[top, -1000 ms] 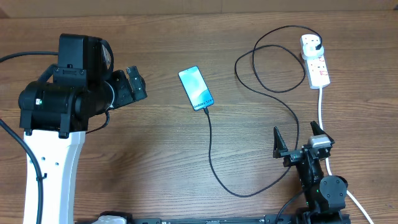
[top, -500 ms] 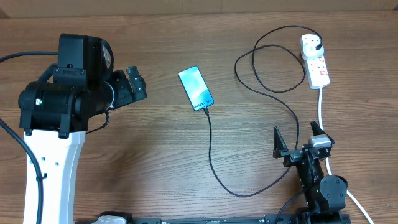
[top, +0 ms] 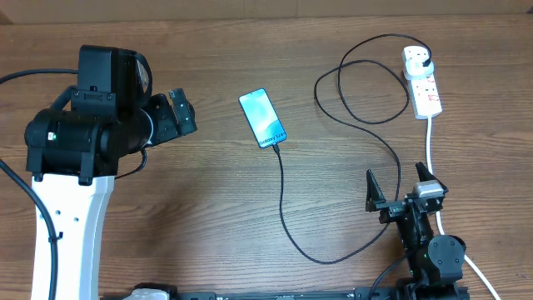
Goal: Plug charger to phone and switch on socket
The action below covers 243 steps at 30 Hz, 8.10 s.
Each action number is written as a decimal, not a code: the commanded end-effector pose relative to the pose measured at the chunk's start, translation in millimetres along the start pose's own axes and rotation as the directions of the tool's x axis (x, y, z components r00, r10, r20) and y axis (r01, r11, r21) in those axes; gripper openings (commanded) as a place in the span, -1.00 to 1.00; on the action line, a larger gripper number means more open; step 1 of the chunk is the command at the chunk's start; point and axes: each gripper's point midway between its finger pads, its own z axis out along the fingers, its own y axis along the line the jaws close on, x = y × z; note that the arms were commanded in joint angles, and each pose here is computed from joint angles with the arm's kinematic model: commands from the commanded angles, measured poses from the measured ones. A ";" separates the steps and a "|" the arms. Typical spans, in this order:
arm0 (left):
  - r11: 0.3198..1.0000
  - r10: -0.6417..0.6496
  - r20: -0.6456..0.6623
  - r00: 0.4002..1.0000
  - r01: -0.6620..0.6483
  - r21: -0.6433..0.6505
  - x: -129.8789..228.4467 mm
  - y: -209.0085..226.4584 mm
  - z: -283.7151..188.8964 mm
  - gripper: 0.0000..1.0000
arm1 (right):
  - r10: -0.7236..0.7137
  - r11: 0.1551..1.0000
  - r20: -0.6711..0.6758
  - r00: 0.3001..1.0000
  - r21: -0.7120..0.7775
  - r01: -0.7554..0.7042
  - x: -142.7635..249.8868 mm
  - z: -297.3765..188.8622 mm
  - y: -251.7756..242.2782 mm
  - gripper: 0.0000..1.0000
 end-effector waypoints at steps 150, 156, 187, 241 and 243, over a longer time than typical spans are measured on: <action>0.952 0.279 0.818 0.503 -0.255 -0.167 90.9 111.1 90.4 0.99 | 0.005 1.000 0.005 1.000 0.006 -0.005 1.4 0.1 -0.7 1.00; 0.955 0.269 0.820 0.505 -0.250 -0.159 90.8 111.0 90.3 0.99 | 0.005 1.000 0.005 1.000 0.006 -0.005 1.4 0.1 -0.7 1.00; 0.955 0.269 0.821 0.503 -0.249 -0.160 90.4 111.1 89.9 0.99 | 0.005 1.000 0.005 1.000 0.006 -0.005 1.4 0.1 -0.7 1.00; 0.955 0.269 0.821 0.503 -0.250 -0.160 90.4 111.1 89.9 0.99 | 0.005 1.000 0.005 1.000 0.006 -0.005 1.4 0.1 -0.7 1.00; 0.955 0.269 0.821 0.503 -0.250 -0.160 90.4 111.1 89.9 0.99 | 0.005 1.000 0.005 1.000 0.006 -0.005 1.4 0.1 -0.7 1.00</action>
